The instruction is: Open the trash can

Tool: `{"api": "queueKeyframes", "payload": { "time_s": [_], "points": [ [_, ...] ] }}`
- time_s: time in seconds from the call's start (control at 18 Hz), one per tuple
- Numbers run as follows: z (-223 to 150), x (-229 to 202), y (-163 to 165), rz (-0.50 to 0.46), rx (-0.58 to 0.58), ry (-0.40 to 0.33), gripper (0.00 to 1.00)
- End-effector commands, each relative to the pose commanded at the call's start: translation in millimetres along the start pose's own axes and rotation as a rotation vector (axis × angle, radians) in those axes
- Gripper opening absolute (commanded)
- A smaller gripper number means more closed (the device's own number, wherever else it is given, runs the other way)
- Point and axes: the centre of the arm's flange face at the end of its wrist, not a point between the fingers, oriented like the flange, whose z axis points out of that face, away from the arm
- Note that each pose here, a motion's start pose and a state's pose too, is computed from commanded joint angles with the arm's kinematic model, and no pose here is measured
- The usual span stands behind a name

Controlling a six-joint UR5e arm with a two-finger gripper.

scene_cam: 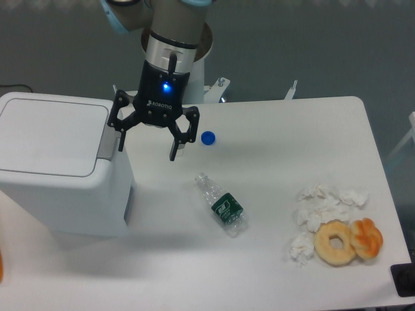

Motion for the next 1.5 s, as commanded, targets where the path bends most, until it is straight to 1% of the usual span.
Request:
{"api": "queueKeyframes", "payload": {
  "time_s": [0.11, 0.5, 0.78, 1.5],
  "points": [
    [0.8, 1.9, 1.9, -0.002, 0.000, 0.019, 1.00],
    [0.7, 6.1, 2.6, -0.001, 0.005, 0.041, 1.00],
    [7.0, 9.6, 8.6, -0.001, -0.010, 0.049, 1.00],
    [8.8, 9.4, 8.7, 0.001, -0.014, 0.049, 1.00]
  ]
}}
